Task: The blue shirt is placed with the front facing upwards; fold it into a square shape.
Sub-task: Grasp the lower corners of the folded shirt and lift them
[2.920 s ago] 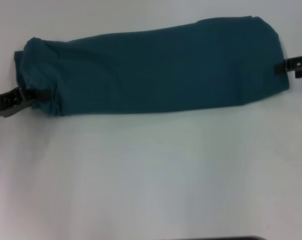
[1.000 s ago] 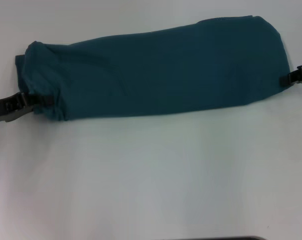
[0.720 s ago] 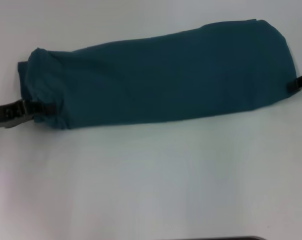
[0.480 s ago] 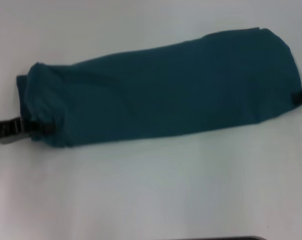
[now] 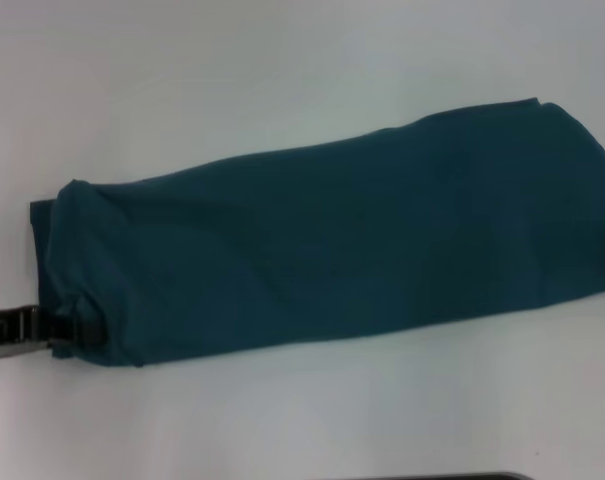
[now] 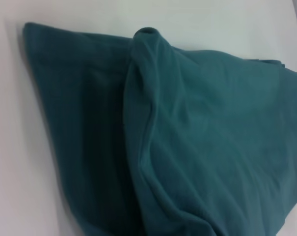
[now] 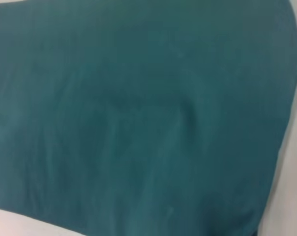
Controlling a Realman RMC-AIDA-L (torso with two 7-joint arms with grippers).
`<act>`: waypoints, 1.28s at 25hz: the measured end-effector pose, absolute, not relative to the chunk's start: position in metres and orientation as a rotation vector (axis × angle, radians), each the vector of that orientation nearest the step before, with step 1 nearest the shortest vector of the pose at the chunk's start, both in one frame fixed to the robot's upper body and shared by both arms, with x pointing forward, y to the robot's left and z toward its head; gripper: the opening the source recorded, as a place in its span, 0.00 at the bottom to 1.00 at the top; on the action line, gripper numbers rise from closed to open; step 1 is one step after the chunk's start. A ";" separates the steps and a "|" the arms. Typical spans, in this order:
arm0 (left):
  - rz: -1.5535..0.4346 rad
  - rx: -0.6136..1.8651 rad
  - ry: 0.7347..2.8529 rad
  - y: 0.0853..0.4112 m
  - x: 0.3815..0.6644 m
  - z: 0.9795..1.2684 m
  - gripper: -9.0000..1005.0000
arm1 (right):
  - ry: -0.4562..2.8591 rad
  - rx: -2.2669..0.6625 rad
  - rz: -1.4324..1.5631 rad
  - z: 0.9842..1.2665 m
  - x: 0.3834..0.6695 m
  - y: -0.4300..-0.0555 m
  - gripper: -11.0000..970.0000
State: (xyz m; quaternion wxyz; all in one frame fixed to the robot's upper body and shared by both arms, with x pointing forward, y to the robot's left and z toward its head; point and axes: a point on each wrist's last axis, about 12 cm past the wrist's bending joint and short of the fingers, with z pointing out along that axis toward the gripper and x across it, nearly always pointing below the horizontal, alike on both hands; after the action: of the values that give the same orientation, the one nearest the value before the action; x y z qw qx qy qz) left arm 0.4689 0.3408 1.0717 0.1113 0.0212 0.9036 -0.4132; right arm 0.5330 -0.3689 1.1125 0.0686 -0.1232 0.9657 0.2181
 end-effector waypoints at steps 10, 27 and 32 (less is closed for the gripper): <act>-1.215 0.047 2.726 0.344 0.454 1.070 0.03 | 2.962 -0.358 0.738 1.109 0.500 -0.370 0.04; -1.221 0.046 2.744 0.350 0.444 1.073 0.04 | 2.969 -0.311 0.784 1.102 0.474 -0.377 0.05; -1.234 0.024 2.721 0.352 0.444 1.075 0.09 | 2.940 -0.283 0.803 1.104 0.477 -0.379 0.06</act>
State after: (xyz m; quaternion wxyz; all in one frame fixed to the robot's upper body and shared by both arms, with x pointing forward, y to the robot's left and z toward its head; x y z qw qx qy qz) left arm 0.4440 0.3517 1.0750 0.0769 0.0081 0.9080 -0.4118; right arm 0.4766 -0.3792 1.1043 0.0405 -0.0923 0.9597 0.2623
